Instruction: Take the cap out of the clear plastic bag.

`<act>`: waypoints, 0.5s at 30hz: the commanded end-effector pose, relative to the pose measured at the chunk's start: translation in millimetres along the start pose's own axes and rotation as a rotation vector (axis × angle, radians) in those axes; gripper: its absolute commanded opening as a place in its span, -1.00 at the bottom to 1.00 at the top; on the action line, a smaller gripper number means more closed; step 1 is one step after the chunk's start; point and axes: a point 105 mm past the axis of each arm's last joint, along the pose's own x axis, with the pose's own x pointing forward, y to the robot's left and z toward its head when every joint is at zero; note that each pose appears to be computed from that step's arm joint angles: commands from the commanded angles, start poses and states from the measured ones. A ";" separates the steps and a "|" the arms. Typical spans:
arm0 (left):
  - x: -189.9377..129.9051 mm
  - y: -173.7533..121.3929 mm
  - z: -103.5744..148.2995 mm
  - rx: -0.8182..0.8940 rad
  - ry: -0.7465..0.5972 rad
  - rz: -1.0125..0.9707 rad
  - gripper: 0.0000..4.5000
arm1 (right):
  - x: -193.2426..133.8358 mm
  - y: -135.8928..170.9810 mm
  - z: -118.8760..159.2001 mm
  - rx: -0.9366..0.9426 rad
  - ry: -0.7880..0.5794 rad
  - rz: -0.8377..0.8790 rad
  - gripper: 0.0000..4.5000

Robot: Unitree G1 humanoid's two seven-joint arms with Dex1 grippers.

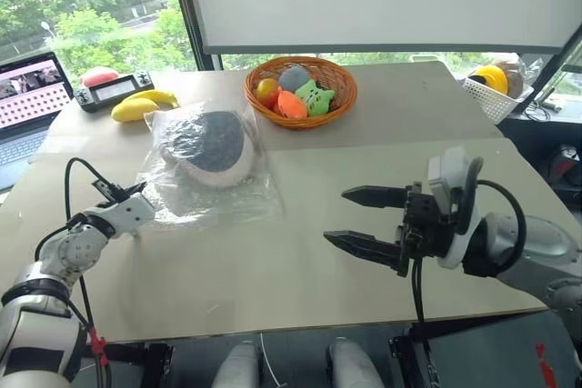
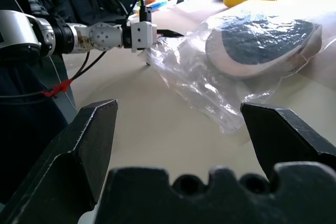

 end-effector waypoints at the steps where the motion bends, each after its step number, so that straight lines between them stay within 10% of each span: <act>1: -8.4 -16.4 -6.3 -0.016 0.015 -0.072 -0.46 | 1.3 1.7 5.3 -0.028 -0.016 0.014 1.00; 9: -8.9 -15.0 -2.1 -0.026 -0.012 -0.083 0.84 | 2.9 -0.8 2.3 -0.038 -0.004 0.015 1.00; 15: -45.7 -22.8 -40.2 0.005 0.135 -0.115 0.84 | 3.6 -10.2 -6.6 -0.046 0.031 -0.031 1.00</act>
